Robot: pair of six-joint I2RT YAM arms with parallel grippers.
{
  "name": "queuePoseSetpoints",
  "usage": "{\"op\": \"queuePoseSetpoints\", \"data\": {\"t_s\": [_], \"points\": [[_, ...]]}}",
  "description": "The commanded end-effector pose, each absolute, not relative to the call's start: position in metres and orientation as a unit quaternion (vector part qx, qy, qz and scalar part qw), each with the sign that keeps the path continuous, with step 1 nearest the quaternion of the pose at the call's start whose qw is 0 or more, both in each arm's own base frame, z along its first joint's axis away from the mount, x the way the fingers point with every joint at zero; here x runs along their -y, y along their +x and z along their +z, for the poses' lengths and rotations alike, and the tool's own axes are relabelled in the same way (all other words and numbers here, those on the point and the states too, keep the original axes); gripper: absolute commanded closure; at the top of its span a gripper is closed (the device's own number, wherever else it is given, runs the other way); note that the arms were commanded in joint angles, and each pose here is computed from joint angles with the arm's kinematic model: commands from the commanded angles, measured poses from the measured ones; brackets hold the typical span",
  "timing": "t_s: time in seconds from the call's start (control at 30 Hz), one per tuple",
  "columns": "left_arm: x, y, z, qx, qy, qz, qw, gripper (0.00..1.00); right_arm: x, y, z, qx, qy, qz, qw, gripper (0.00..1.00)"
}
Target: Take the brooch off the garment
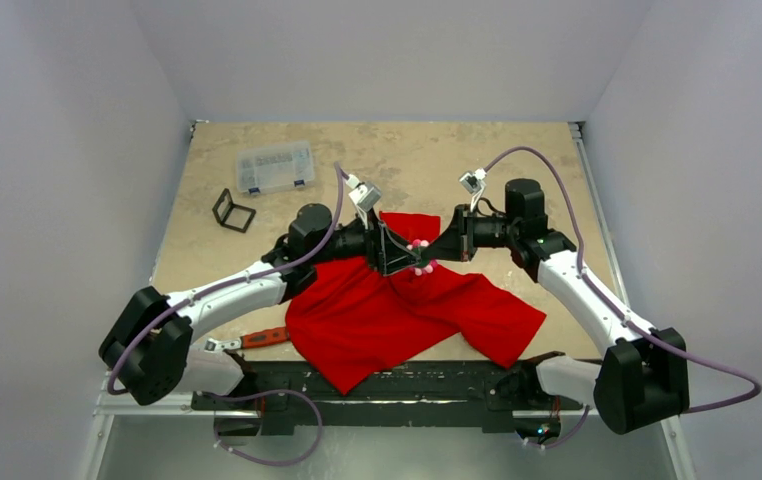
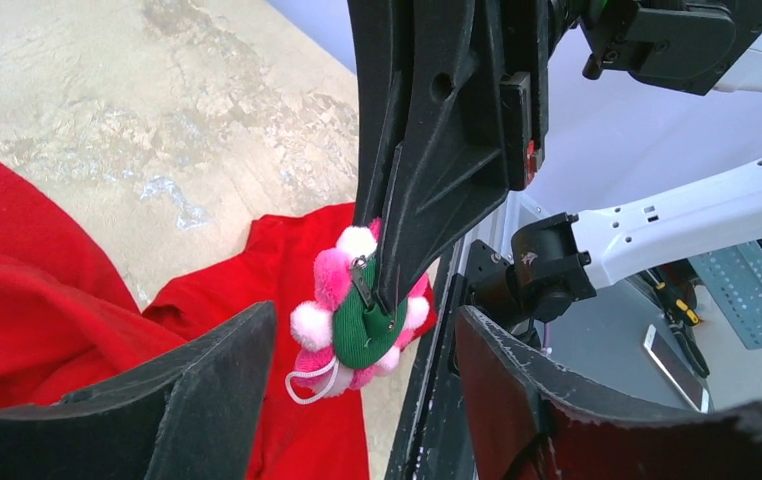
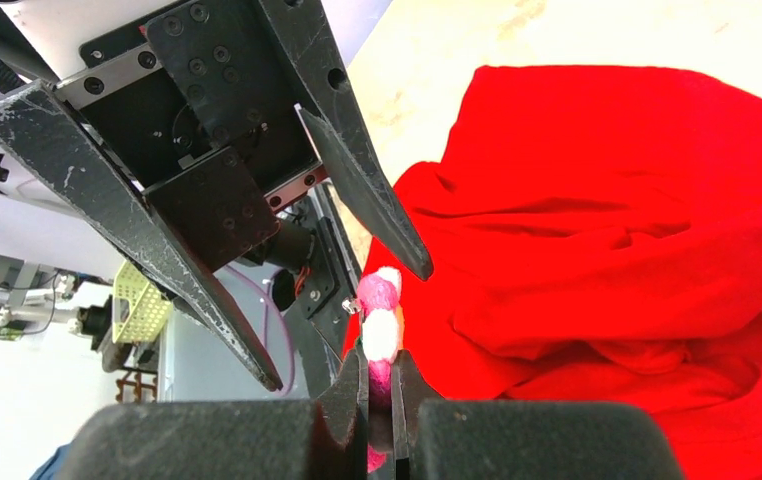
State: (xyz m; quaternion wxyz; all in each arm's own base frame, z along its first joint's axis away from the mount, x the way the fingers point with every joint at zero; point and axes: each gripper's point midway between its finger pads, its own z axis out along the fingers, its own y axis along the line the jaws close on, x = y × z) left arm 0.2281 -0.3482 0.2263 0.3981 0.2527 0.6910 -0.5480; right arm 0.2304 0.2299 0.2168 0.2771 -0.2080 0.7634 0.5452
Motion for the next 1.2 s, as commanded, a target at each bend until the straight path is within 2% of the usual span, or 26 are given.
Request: {"op": "queuePoseSetpoints", "data": {"t_s": [0.0,0.1,0.17,0.43,0.7,1.03,1.17], "points": [[0.355,0.231,0.247,-0.664,0.258,-0.563,0.42,0.36,-0.232,0.231,0.227,-0.756,-0.216,0.549,0.284,1.0],[0.356,0.241,0.242,-0.681,0.235,-0.553,0.419,0.52,-0.231,0.232,0.227,-0.759,-0.214,0.543,0.288,1.0],[0.357,0.246,0.243,-0.686,0.219,-0.555,0.416,0.55,-0.231,0.234,0.227,-0.761,-0.212,0.54,0.29,1.0],[0.36,0.242,0.247,-0.676,0.225,-0.568,0.412,0.53,-0.231,0.236,0.226,-0.762,-0.212,0.539,0.291,1.0],[0.36,0.243,0.248,-0.673,0.229,-0.567,0.417,0.45,-0.232,0.235,0.225,-0.76,-0.215,0.543,0.284,1.0],[0.366,0.257,0.245,-0.693,0.202,-0.559,0.408,0.56,-0.23,0.235,0.229,-0.759,-0.221,0.535,0.297,1.0],[0.364,0.251,0.242,-0.689,0.211,-0.562,0.406,0.56,-0.231,0.233,0.23,-0.756,-0.225,0.54,0.295,1.0]]}}
